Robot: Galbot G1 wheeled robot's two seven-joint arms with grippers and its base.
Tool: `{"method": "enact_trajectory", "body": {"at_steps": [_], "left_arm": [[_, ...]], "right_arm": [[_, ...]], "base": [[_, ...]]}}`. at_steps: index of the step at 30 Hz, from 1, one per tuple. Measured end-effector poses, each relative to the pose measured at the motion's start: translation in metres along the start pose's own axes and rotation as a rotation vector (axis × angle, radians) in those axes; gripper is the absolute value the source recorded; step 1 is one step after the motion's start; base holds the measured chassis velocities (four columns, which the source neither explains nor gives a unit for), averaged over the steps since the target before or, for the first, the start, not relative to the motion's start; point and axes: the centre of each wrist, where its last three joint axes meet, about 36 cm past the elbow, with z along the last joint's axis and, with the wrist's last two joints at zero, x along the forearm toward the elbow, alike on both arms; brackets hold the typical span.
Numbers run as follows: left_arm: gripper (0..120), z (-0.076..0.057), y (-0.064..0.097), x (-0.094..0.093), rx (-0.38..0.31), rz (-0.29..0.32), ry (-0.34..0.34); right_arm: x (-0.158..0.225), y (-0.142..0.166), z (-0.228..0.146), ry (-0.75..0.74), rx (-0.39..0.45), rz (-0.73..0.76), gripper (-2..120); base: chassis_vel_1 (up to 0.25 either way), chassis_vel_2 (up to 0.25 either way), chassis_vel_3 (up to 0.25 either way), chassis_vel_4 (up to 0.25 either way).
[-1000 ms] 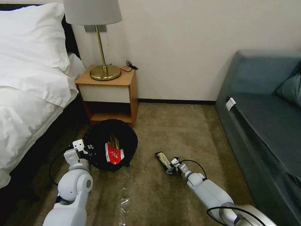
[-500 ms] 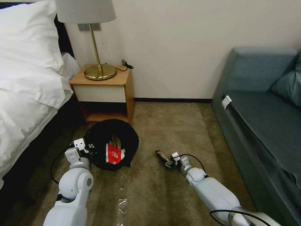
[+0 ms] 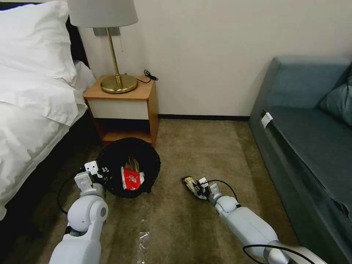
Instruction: Pick up the trash bin, then pick up the garbage on the floor and place it into the trash bin.
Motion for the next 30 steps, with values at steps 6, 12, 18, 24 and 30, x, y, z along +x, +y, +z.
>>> {"method": "enact_trajectory", "body": {"at_steps": [6, 12, 18, 24, 30], "left_arm": [[2, -0.001, 0.001, -0.001, -0.001, -0.002, -0.005], [2, -0.001, 0.003, -0.001, 0.002, -0.005, -0.01], [2, -0.001, 0.001, -0.001, 0.004, -0.001, -0.013], [2, -0.001, 0.0, -0.002, 0.005, 0.0, -0.014], [2, -0.001, 0.0, -0.002, 0.006, 0.0, -0.014]], "right_arm": [[-0.001, -0.002, 0.004, 0.001, 0.017, 0.009, 0], [-0.002, -0.001, 0.005, -0.004, 0.025, 0.011, 0], [-0.002, 0.0, -0.005, -0.003, 0.019, 0.035, 4], [0.002, 0.004, -0.013, -0.006, 0.006, 0.016, 23], [0.004, 0.011, -0.007, 0.005, 0.021, -0.001, 45]], "base": [[0.0, 0.0, 0.0, 0.0], [0.0, 0.0, 0.0, 0.0], [0.0, 0.0, 0.0, 0.0], [0.0, 0.0, 0.0, 0.0], [0.0, 0.0, 0.0, 0.0]]}}
